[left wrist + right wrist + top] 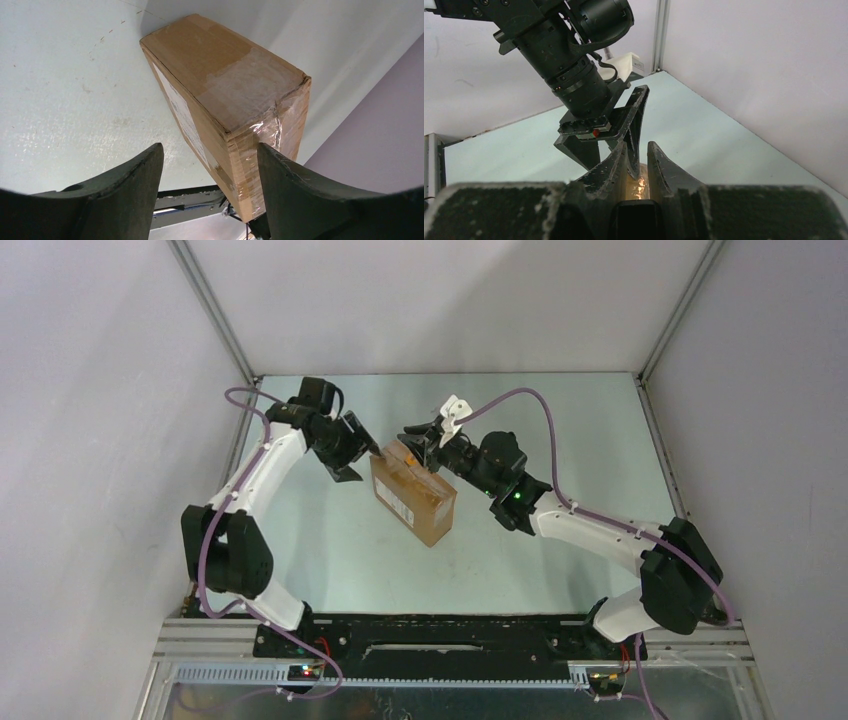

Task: Unpack the express box
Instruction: Cut the express box at the center of the board.

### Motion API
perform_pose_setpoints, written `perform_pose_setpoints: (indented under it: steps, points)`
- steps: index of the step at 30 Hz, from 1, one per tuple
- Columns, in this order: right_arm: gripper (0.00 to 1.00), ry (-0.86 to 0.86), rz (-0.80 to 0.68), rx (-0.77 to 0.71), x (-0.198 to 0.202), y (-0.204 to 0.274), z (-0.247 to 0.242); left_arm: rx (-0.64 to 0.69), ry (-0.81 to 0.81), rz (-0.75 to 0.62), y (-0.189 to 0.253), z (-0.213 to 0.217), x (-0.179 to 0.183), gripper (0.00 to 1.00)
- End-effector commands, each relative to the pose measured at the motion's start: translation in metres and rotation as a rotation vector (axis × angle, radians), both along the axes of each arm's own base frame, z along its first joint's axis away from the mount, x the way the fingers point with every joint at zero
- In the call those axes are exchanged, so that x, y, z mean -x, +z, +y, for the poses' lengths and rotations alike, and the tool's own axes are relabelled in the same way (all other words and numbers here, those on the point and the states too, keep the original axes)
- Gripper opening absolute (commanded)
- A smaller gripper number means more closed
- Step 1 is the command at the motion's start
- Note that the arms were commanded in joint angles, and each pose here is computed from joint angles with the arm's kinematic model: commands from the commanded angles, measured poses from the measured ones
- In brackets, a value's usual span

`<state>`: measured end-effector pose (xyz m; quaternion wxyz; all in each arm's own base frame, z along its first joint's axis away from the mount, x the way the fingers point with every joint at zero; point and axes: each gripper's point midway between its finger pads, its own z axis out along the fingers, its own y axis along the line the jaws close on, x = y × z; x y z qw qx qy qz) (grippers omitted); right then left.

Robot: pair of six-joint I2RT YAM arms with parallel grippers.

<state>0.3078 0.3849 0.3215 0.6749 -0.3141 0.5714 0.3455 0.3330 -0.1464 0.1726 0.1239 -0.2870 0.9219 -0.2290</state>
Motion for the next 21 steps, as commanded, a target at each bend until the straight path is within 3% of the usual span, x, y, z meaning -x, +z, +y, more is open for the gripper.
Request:
perform_pose_setpoints:
  steps: [1,21]
  points:
    - [0.0,-0.006,-0.048,-0.043,0.003,0.025,0.0,0.018,0.003,0.031,-0.008,0.0,0.005,0.72]
    - [0.0,-0.07,0.0,0.014,0.003,-0.001,-0.012,0.022,0.052,0.074,-0.02,0.001,0.012,0.65]
